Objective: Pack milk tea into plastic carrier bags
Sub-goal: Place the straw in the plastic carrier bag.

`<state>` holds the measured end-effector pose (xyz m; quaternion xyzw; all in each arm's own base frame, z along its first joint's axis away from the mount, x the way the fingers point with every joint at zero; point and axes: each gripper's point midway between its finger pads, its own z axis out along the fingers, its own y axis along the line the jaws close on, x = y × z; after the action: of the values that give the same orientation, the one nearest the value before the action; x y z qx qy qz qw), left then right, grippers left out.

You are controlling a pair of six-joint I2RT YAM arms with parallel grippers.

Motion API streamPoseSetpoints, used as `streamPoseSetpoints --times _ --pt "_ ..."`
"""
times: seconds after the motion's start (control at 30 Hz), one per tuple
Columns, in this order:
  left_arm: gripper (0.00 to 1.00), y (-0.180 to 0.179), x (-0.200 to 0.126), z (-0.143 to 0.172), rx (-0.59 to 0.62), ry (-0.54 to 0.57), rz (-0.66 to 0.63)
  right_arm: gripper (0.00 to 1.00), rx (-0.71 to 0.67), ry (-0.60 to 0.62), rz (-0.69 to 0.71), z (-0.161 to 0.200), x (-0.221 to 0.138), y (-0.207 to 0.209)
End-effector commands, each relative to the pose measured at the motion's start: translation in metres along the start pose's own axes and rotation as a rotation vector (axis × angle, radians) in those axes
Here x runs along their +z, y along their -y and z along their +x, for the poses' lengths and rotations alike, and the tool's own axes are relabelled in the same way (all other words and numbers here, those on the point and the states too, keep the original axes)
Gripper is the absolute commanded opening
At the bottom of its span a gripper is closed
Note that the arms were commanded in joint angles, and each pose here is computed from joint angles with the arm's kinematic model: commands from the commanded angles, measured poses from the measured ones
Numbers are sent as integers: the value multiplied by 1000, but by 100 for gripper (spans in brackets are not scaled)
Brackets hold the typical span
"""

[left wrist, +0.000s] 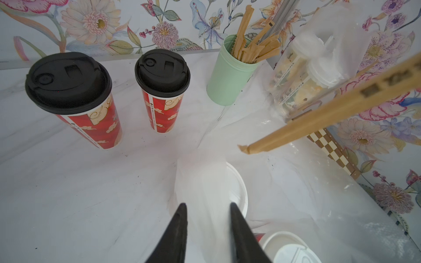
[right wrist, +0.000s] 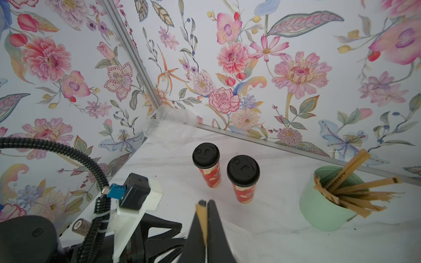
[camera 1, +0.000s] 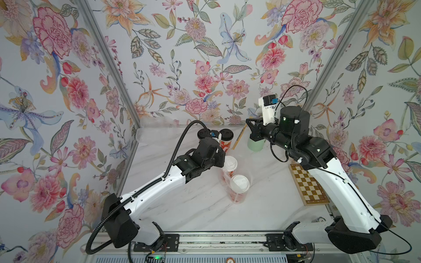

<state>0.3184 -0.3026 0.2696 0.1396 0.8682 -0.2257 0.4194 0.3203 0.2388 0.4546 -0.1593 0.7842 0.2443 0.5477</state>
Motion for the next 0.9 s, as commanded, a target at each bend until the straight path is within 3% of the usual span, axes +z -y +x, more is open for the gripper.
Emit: streamPoseSetpoints --times 0.0,0.1,0.33,0.87 --pt "18 -5 -5 -14 -1 33 -20 0 28 43 -53 -4 7 -13" --pt "10 -7 -7 -15 -10 41 -22 0 33 37 -69 3 20 -16" --pt "5 -6 -9 -21 -25 67 -4 0 23 23 -77 19 48 -19" --pt "3 -8 -10 -24 -67 97 9 0 -65 -72 -31 83 96 -5"
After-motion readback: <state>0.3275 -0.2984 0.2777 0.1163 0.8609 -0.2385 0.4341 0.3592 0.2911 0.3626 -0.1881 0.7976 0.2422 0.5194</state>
